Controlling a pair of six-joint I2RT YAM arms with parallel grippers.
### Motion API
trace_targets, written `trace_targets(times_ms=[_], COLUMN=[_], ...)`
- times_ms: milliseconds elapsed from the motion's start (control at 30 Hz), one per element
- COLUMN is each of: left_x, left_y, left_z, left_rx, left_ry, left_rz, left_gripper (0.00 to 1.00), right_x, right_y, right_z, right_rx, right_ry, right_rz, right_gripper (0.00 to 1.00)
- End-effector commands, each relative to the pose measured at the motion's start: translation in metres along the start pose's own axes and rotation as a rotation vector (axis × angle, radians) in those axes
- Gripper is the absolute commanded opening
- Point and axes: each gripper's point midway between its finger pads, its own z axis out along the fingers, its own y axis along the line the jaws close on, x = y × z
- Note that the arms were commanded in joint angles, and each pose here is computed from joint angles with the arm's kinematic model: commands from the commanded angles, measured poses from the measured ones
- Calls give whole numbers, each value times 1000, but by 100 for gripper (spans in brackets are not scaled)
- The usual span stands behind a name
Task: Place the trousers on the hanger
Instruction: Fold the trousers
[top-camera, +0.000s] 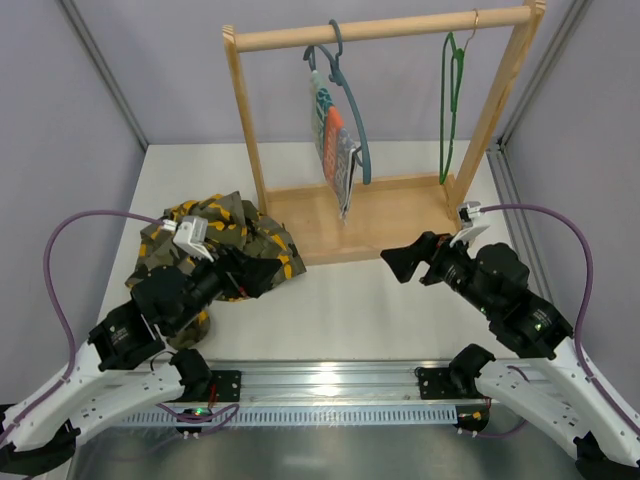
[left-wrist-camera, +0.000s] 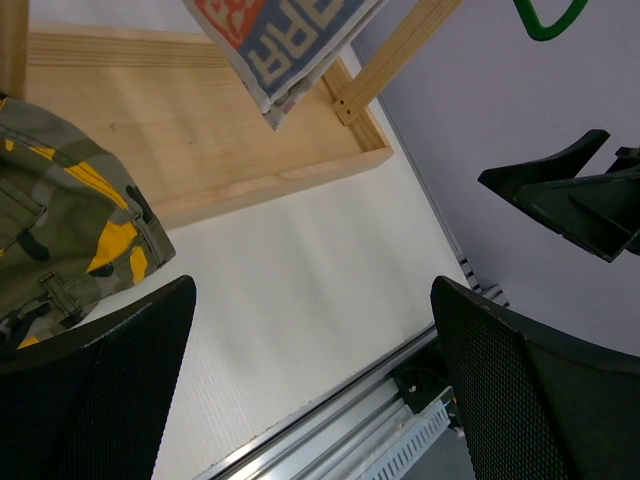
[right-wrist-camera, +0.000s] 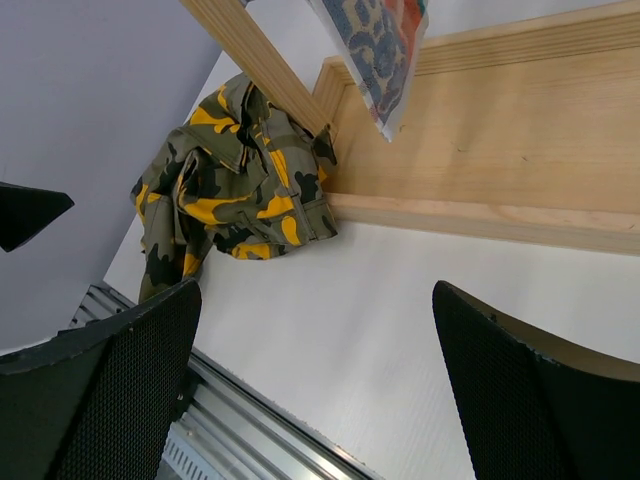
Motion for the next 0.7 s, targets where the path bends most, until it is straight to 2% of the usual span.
trace_targets(times_ms=[0,100,367,467,567,667], left_x=[-1,-2,-16,-19,-11,3], left_y=[9,18,68,83,104,138], left_z=[5,10,12,15,21,33], left_rx=[-52,-118,-496,-578,-633,-674], left_ry=[-13,-13,5,15,64,121], left_rz=[24,31,138,154,121,3], left_gripper=[100,100,100,100,100,100], right_x=[-2,3,19,27,36,54], right_y=[-1,-3,-15,-19,-19,-6], right_z=[-1,0,1,1,2,4], right_rx=[-6,-3,23,24,4,-103], right_ry=[-19,-6,20,45,73,134], right_rz=[-18,-16,-29,-44,-63,-82], right_gripper=[100,100,100,100,100,100])
